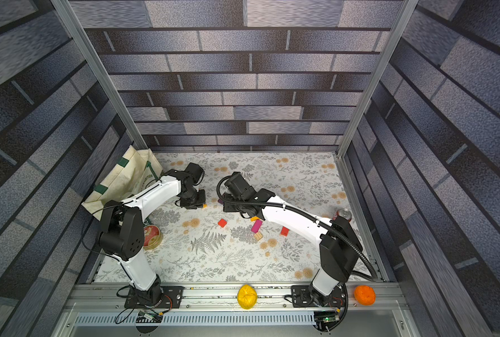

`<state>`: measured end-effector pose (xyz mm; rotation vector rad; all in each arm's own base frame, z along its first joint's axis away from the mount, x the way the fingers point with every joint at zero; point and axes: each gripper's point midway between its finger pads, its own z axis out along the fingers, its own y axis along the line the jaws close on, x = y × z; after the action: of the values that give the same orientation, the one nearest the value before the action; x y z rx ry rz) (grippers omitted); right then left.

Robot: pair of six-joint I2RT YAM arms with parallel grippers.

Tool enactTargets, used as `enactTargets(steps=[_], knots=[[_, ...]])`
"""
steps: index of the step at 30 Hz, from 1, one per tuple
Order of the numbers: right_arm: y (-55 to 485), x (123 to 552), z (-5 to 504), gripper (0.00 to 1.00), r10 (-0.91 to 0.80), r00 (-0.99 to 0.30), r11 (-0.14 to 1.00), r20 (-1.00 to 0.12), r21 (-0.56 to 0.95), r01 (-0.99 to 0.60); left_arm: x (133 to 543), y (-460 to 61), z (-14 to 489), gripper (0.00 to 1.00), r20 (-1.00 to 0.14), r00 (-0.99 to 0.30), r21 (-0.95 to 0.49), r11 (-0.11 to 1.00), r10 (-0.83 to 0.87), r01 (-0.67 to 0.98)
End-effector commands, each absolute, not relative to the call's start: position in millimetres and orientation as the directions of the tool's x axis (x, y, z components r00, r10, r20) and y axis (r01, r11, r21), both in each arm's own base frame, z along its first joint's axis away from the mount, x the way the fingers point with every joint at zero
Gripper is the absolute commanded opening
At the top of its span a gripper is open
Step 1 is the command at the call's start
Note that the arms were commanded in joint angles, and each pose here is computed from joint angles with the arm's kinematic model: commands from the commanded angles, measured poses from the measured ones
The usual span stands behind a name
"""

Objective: Assemble the letter v with building blocks
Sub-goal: Assemble the building block at the center of the board, then pick up the building block from the center of the board.

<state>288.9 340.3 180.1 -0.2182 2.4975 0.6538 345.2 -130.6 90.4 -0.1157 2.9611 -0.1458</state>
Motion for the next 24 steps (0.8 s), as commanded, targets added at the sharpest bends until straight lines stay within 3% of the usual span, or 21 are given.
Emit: enactTargets(steps=[1, 4, 11, 24], knots=[[308, 292, 190, 0.08, 0.02, -0.795, 0.907, -0.606, 0.345, -0.241, 338, -127, 106, 0.41, -0.214, -0.977, 0.013, 1.0, 0.012, 0.009], [287, 291, 187, 0.11, 0.036, -0.786, 0.924, -0.617, 0.32, -0.208, 335, -141, 106, 0.54, -0.231, -0.969, 0.091, 0.993, 0.09, 0.071], [258, 290, 181, 0.22, 0.091, -0.771, 0.939, -0.63, 0.312, -0.143, 321, -185, 89, 0.69, -0.167, -0.965, 0.109, 0.976, 0.202, 0.186], [230, 285, 148, 0.36, 0.112, -0.813, 0.953, -0.571, 0.293, -0.074, 290, -210, 59, 0.8, -0.048, -0.951, 0.1, 0.949, 0.306, 0.3]])
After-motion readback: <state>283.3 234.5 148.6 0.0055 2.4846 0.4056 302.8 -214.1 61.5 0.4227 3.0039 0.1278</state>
